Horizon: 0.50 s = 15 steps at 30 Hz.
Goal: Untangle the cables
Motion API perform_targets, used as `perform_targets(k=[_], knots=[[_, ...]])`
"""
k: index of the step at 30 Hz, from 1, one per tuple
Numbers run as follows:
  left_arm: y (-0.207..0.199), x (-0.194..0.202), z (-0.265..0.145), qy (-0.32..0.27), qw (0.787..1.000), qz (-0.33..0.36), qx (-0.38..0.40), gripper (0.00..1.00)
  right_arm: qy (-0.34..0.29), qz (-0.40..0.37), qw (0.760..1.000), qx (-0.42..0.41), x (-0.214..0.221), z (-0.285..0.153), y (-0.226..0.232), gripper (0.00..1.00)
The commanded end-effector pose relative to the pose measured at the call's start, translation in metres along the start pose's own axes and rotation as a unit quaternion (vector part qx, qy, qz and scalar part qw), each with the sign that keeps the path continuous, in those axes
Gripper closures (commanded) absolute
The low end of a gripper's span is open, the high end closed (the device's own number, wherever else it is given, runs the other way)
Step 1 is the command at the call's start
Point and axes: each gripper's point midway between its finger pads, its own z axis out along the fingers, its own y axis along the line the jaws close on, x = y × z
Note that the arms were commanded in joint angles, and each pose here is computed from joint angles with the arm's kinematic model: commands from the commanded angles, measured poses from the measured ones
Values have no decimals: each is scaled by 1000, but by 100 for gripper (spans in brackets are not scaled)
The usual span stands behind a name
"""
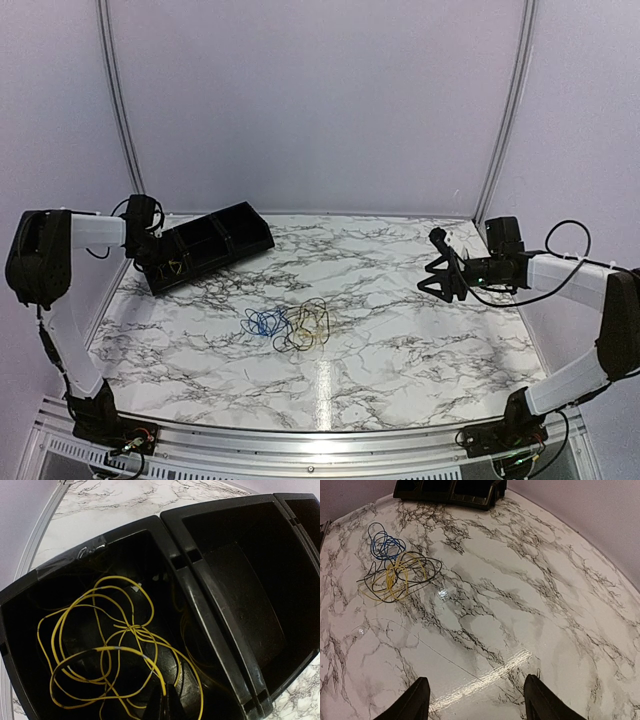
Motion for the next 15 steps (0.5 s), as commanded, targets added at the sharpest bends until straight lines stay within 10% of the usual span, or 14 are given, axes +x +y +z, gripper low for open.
perform_targets(k=[1, 7, 15], knots=[[-4, -5, -2, 6, 1000, -5, 12, 98, -8, -15, 1000, 10, -14, -5, -7, 36], [-4, -21, -35, -18, 1000, -17, 9, 65, -9, -17, 1000, 10, -15, -6, -7, 36], [7, -22, -69, -33, 999, -21, -22, 51, -12, -21, 1000, 9, -18, -8, -5, 36]])
